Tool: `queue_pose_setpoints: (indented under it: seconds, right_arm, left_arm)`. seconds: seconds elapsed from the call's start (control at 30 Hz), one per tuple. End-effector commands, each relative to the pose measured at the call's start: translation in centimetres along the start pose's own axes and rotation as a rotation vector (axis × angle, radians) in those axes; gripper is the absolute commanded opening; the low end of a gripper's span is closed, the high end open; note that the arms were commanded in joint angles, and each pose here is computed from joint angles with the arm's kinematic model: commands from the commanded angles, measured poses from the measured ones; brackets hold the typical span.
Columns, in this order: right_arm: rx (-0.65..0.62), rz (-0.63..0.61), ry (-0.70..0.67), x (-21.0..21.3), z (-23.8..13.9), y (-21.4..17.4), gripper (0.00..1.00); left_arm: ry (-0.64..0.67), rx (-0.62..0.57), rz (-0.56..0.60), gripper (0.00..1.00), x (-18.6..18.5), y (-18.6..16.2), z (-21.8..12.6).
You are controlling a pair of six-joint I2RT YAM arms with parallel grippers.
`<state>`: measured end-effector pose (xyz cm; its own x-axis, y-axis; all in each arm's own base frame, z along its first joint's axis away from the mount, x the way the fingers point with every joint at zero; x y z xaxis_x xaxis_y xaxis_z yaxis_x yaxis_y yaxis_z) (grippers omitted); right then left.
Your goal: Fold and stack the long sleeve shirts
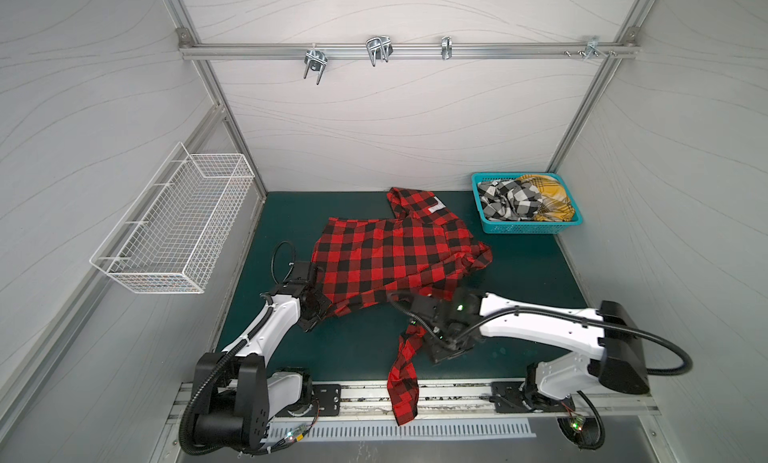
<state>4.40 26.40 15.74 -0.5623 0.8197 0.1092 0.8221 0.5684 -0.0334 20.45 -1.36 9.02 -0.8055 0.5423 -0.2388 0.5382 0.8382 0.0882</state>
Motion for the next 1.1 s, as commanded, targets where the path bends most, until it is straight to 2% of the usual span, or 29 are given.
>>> queue_pose_setpoints:
  seconds: [0.0, 0.03, 0.1, 0.2, 0.27, 0.33, 0.4, 0.47, 0.5, 0.53, 0.67, 0.73, 0.8, 0.93, 1.0, 1.07]
  right_arm:
    - [0.075, -0.086, 0.122, 4.8, 1.1, -1.3, 0.73]
    - [0.1, -0.101, 0.121, 5.7, 1.8, -1.6, 0.77]
    - [0.148, -0.099, 0.093, 6.5, 3.0, -2.0, 0.79]
    - [0.221, -0.069, 0.064, 7.1, 5.0, -2.4, 0.75]
    - [0.244, -0.034, 0.062, 7.0, 6.2, -2.5, 0.68]
    - [0.258, 0.006, 0.067, 6.6, 7.0, -2.4, 0.59]
    - [0.255, 0.042, 0.072, 5.9, 7.2, -2.1, 0.46]
    - [0.234, 0.07, 0.057, 5.0, 6.9, -1.8, 0.25]
    - [0.216, 0.084, 0.031, 4.3, 6.4, -1.6, 0.11]
    - [0.18, 0.099, -0.021, 3.3, 5.5, -1.2, 0.0]
    - [0.042, 0.157, -0.273, -2.5, -0.8, 0.2, 0.0]
    - [-0.052, 0.226, -0.389, -6.7, -6.1, 1.3, 0.0]
    - [-0.186, 0.264, -0.391, -9.4, -11.4, 2.9, 0.0]
    - [-0.525, 0.303, -0.284, -12.3, -21.4, 6.8, 0.0]
    - [-0.625, 0.3, -0.226, -12.8, -24.1, 9.4, 0.0]
    - [-0.665, 0.298, -0.174, -13.3, -24.9, 12.7, 0.0]
  left_arm:
    - [-0.06, -0.009, 0.002, 0.0, -1.5, 0.6, -0.4]
    - [-0.071, -0.009, 0.005, 0.0, -1.8, 0.6, -0.5]
    - [-0.085, -0.005, 0.006, 0.0, -2.2, 0.7, -0.6]
    - [-0.09, -0.003, 0.014, 0.0, -2.3, 0.7, -0.8]
    - [-0.088, 0.001, 0.015, 0.0, -2.2, 0.6, -0.8]
    - [-0.092, 0.007, 0.014, 0.0, -2.1, 0.5, -0.6]
    - [-0.089, 0.012, 0.014, 0.0, -2.0, 0.4, -0.4]
    - [-0.087, 0.017, 0.018, 0.0, -1.9, 0.3, -0.1]
    - [-0.09, 0.017, 0.021, 0.0, -2.0, 0.4, -0.1]
    - [-0.087, 0.021, 0.023, 0.0, -2.0, 0.3, 0.0]
    - [-0.093, 0.021, 0.025, 0.0, -1.9, 0.2, -0.2]
    - [-0.089, 0.026, 0.03, 0.0, -1.8, 0.1, -0.3]
    - [-0.081, 0.034, 0.037, 0.0, -1.7, 0.0, -0.6]
    - [-0.074, 0.021, 0.089, 0.0, -1.1, -0.4, -2.1]
    - [-0.07, 0.019, 0.123, 0.0, -0.8, -0.7, -2.6]
    - [-0.065, 0.032, 0.145, 0.0, -0.4, -1.2, -2.9]
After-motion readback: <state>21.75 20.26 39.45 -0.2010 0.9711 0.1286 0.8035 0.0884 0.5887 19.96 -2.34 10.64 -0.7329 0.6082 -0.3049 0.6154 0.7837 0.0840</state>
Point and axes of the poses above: each gripper's point midway between its finger pads, its own z axis out along the fingers, its own x axis along the line the jaws close on, y = z × x, the point moved 6 cm from there along -z, back along the fingers, and after that the axes turned 4 degrees about -z, right-handed, at the moved point
